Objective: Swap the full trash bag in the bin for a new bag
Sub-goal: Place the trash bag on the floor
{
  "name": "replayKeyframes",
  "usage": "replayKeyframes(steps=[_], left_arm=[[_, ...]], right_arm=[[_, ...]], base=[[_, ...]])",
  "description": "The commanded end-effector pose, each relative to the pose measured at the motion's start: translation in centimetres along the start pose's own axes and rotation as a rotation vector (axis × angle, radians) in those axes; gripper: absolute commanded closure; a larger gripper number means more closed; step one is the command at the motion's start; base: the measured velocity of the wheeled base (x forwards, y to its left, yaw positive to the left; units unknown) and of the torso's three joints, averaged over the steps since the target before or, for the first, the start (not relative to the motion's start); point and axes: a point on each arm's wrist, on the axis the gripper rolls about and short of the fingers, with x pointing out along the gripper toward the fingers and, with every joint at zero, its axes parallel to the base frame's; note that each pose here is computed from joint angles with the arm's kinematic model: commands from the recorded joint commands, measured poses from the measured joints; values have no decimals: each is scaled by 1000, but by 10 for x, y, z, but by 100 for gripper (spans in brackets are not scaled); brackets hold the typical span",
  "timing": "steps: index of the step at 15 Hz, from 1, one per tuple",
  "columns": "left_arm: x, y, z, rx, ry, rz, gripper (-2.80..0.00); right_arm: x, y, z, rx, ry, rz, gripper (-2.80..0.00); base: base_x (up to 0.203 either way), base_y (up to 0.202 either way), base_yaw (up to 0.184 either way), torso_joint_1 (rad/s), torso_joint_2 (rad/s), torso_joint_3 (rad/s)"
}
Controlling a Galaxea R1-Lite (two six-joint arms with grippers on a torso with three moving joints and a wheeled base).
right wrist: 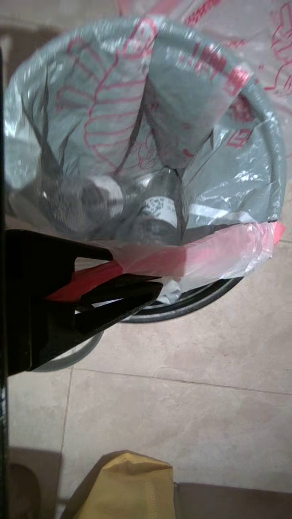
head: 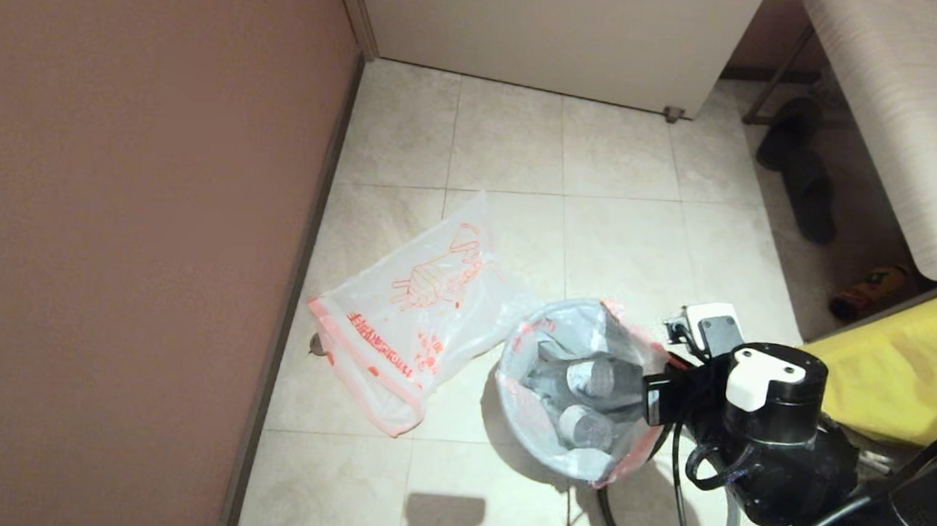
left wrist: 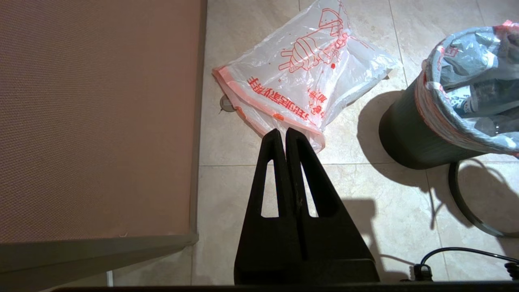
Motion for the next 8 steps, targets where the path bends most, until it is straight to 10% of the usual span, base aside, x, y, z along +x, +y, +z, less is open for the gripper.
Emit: replayKeyframes(steps=[1, 8], left_arm=[[0, 0, 0, 0, 0, 0, 0], [0, 0, 0, -1, 0, 0, 0]], right_arm=[[-13, -4, 13, 86, -14, 34, 0], [-32, 21, 35, 118, -35, 185, 0]], base=[[0, 0, 0, 0, 0, 0], [0, 0, 0, 0, 0, 0]])
